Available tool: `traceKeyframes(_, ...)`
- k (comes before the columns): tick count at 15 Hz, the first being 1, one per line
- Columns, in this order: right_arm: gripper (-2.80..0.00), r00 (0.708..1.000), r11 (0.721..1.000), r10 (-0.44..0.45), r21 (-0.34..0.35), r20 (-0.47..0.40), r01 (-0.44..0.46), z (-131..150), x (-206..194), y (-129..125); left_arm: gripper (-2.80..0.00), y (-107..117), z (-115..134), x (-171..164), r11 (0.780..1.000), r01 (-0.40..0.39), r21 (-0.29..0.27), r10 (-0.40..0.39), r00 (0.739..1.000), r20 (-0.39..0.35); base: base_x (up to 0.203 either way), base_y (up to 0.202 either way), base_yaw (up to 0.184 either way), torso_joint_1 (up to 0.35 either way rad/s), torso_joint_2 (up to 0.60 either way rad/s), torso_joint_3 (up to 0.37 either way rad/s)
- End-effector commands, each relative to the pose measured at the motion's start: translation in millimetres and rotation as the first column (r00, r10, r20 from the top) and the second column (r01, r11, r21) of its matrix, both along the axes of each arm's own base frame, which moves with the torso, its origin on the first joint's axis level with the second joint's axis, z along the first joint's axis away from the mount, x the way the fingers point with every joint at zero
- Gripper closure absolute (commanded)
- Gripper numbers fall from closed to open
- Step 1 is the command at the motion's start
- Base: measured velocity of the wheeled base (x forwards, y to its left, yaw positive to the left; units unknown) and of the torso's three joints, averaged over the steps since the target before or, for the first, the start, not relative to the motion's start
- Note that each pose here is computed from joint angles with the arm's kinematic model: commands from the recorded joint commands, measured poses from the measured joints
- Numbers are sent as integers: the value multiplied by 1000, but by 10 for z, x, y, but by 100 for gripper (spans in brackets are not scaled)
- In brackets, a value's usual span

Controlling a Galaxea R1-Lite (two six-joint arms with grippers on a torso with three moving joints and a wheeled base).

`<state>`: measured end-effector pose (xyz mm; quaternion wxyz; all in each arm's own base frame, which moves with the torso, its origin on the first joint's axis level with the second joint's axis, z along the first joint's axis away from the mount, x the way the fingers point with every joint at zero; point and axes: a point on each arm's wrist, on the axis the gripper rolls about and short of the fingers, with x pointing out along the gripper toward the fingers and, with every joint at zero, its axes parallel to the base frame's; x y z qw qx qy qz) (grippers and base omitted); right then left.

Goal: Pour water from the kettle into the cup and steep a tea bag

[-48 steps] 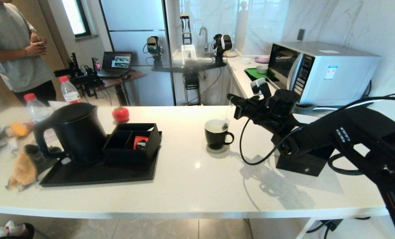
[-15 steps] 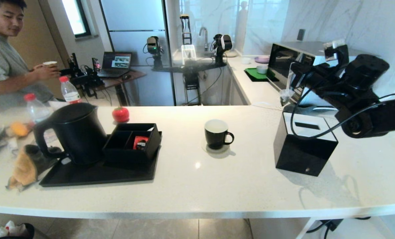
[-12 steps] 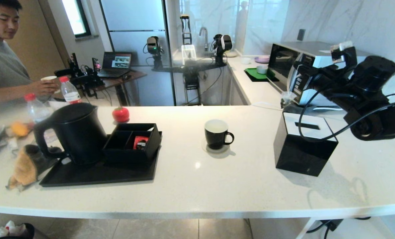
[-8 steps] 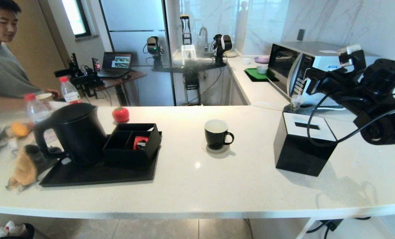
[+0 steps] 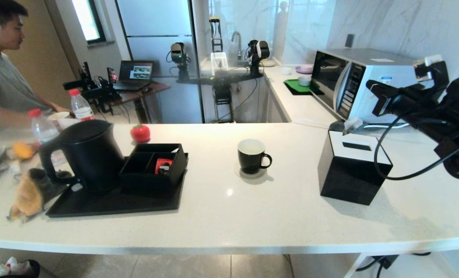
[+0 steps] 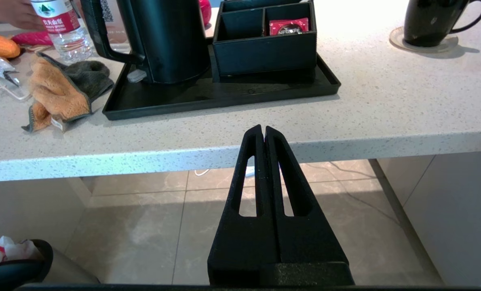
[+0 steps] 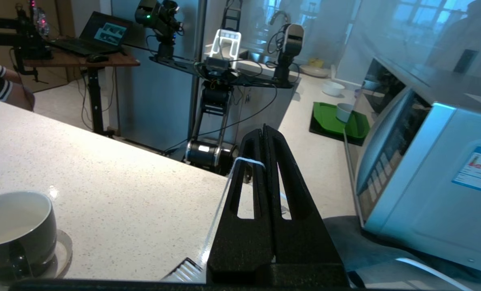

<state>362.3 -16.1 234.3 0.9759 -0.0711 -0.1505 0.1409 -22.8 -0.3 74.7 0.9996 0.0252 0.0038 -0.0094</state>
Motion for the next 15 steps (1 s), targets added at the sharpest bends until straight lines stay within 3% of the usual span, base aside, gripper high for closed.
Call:
traceKeyframes(1, 0, 1000, 1000, -8, -3, 23, 8, 88, -112, -32, 0, 0, 0, 0, 1000, 0, 0, 0, 1000, 0, 0, 0, 0, 0, 0, 0)
traceKeyframes(15, 0, 998, 1000, -27, 2, -65, 27, -233, -578, -49, 0, 0, 0, 0, 1000, 0, 0, 0, 1000, 0, 0, 0, 0, 0, 0, 0)
